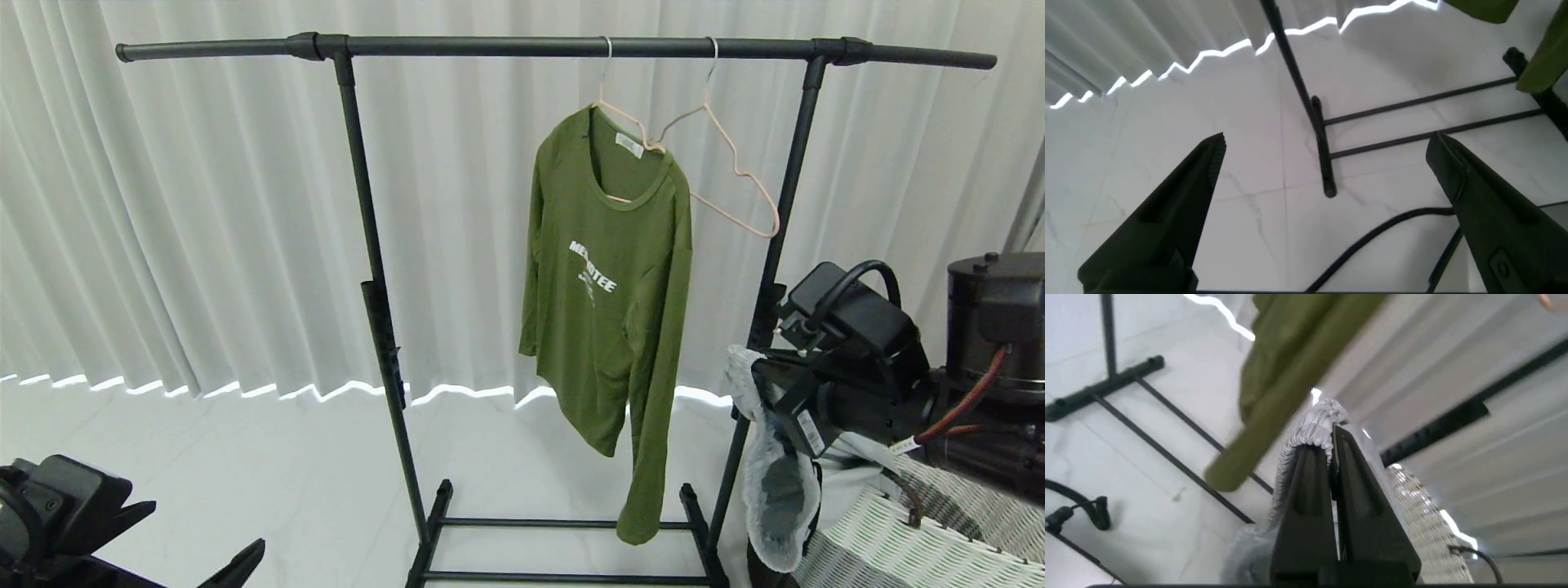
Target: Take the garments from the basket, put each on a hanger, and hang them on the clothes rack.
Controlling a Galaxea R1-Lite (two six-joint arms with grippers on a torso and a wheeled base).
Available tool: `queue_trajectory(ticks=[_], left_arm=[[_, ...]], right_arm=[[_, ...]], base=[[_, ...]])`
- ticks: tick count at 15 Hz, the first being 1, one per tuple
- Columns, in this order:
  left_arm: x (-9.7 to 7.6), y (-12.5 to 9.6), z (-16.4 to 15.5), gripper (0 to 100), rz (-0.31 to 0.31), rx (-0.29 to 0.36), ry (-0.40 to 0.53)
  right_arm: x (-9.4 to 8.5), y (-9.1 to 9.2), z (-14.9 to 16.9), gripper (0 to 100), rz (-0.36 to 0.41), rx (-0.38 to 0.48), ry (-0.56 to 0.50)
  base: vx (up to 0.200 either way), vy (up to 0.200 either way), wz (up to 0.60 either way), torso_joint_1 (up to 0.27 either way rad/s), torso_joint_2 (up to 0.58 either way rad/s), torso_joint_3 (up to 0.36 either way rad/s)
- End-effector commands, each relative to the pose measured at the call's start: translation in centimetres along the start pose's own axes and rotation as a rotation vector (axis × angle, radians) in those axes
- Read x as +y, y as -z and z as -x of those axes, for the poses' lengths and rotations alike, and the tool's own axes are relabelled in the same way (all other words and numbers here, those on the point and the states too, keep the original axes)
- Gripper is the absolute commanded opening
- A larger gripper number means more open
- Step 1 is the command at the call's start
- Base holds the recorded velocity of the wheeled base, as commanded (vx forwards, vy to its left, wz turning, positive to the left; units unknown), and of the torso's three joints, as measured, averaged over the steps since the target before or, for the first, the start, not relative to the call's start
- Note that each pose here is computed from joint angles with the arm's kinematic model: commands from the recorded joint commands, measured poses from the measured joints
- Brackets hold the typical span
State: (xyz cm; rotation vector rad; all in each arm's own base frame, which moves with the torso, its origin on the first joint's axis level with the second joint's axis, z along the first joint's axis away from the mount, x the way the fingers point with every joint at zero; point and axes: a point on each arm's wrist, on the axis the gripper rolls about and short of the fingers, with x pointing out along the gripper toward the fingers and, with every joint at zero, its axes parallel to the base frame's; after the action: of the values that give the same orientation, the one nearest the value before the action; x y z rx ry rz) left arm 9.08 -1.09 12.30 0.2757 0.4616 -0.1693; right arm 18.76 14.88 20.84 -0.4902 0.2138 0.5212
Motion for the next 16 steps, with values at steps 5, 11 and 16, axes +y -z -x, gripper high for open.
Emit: queue_trajectory(ticks=[5,11,16], left_arm=[[-0.5,0.4,0.0,100,-0.024,0.004,0.045],[-2.8,-3.4,0.0,100,-0.154,-0.146,0.357],[-9.7,-11.1,-3.5,100,0.079,-0.064,0.663]], right_arm=[[1.3,-3.5,-1.4,0,0.007,-0.092,-0.046],[1.1,-5.2,-1.5,0,-0.026,-0.146,-0.038],[0.7,-6.5,-0.7,0,-0.094,-0.200,-0.037]], base=[[0.000,0.000,0.00,0.000,0.00,0.000],[0.000,0.000,0.00,0.000,0.00,0.000],[0.000,0.000,0.00,0.000,0.00,0.000]])
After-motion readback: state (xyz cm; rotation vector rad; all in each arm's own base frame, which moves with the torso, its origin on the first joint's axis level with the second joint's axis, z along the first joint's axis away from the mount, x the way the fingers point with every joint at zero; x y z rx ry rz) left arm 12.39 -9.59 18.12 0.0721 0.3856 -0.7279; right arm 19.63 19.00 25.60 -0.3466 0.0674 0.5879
